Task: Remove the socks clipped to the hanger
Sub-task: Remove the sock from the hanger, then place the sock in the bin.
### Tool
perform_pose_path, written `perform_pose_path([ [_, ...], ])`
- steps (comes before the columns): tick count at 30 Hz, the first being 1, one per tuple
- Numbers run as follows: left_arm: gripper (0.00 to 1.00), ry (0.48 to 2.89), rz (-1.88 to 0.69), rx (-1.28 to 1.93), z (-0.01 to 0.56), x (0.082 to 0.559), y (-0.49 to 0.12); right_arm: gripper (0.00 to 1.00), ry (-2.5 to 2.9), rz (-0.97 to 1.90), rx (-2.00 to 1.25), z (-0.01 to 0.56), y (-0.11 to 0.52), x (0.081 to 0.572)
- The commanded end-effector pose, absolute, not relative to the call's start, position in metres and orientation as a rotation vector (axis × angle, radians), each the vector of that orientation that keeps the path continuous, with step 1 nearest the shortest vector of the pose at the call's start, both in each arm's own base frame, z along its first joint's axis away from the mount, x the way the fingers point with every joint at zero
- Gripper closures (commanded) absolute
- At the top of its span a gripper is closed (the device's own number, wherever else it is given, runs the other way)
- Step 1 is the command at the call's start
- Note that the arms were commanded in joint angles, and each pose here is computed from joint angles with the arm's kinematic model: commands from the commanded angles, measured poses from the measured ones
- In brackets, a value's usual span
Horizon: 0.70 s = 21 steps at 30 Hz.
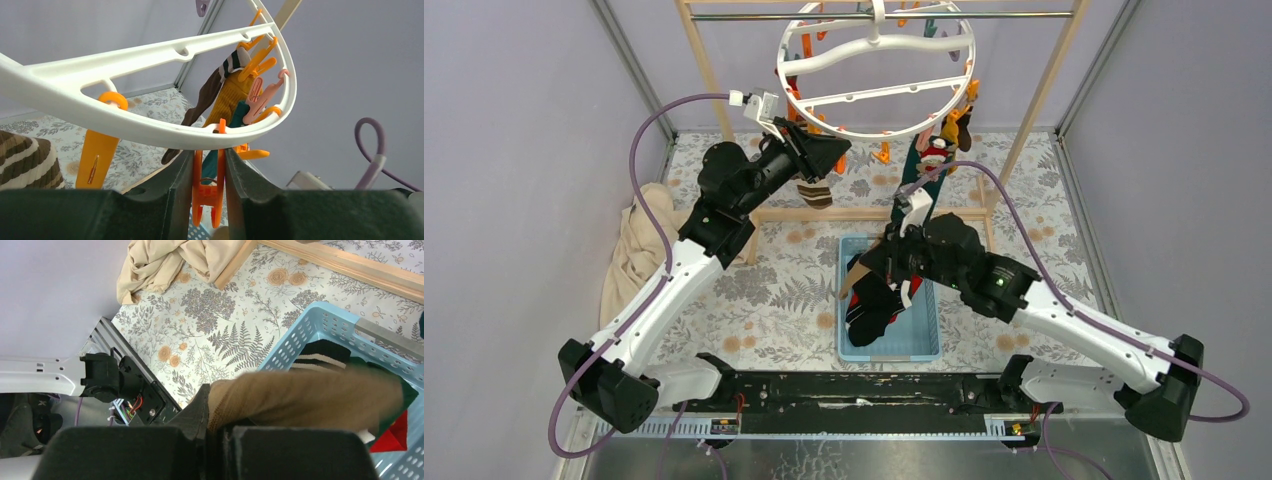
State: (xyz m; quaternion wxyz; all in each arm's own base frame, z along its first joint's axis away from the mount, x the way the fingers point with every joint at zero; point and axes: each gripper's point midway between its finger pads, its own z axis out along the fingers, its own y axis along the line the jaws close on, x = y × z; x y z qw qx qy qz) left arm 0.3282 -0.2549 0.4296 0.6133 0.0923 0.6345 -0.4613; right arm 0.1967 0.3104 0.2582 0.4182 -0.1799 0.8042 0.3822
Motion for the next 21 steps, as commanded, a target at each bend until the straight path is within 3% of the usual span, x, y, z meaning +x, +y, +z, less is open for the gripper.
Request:
perform_pose_path([
  [1,0.91,1.398,-1.048,0.226,0.45,0.326,-0.252,1.0,2.004,0.958,-0.423,0.264,0.295,0.19],
  [5,0.8,1.402,-1.047,0.225,0.448,0.325,-0.252,1.0,2.058,0.937,-0.421,0.239,0.29,0.186],
  [11,0.4,1.419,-1.042,0.228,0.44,0.324,-0.251,1.0,2.139,0.879,-0.406,0.2,0.286,0.187],
  [14,0.28,1.43,-1.037,0.228,0.436,0.323,-0.25,1.0,2.196,0.843,-0.424,0.18,0.287,0.188],
  [18,0.21,1.442,-1.027,0.224,0.431,0.32,-0.247,0.98,2.267,0.801,-0.441,0.156,0.287,0.186],
  [21,0.17,1.453,-1.017,0.218,0.426,0.318,-0.245,0.82,2.32,0.766,-0.446,0.139,0.284,0.184],
])
